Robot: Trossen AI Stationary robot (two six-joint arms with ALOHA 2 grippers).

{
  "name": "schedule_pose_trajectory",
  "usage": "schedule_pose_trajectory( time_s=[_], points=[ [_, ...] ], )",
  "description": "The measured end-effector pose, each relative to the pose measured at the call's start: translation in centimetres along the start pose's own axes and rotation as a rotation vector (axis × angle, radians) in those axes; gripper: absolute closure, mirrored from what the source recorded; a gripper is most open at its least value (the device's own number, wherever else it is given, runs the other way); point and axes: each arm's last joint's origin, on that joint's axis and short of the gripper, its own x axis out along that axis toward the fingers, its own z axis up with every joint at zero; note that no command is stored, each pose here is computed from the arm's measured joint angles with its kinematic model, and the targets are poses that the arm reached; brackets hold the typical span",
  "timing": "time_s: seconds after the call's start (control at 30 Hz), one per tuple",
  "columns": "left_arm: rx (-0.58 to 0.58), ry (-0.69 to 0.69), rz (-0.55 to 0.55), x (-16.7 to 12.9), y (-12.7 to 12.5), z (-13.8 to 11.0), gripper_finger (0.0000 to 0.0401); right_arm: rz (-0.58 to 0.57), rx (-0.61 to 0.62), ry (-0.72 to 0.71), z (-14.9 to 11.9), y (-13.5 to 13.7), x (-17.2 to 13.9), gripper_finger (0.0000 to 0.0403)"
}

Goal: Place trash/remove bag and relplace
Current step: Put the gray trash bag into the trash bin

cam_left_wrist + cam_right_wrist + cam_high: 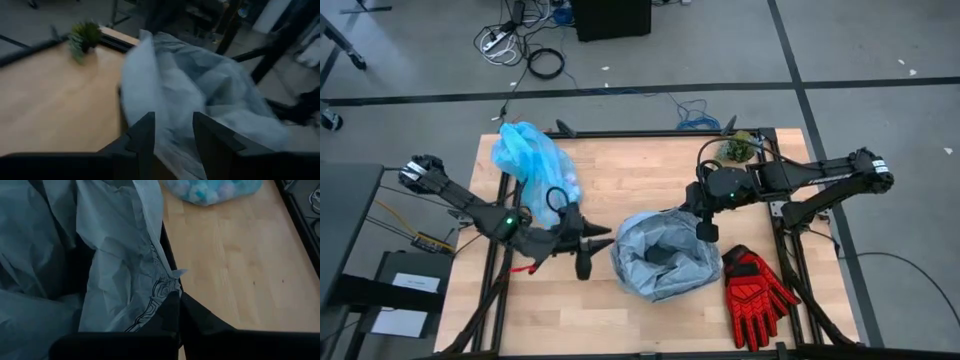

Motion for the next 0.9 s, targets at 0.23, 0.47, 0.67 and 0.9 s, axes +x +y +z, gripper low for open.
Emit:
schedule_pose_trajectory(
  time_s=[0.23,0.47,0.67,0.9],
  points=[
    [0.026,0.012,-0.071,1.5,1.0,1.0,0.0258,-0.026,0.01,-0.003,0.1,-0.6,0.1,0.0403],
    [0.036,0.053,-0.076,2.9,1.6,0.6,0.0258,-0.074,0.004,-0.047,0.5,-1.0,-0.1,0.0403],
    [0.01,0.033,-0.116,3.9,1.4,0.6,0.0258,-0.086,0.01,-0.053,0.6,-1.3,-0.1,0.0403],
    [-0.018,-0.014,-0.146,4.0,1.1,1.0,0.0258,-0.117,0.026,-0.08,0.8,-1.7,0.0,0.0403]
  ],
)
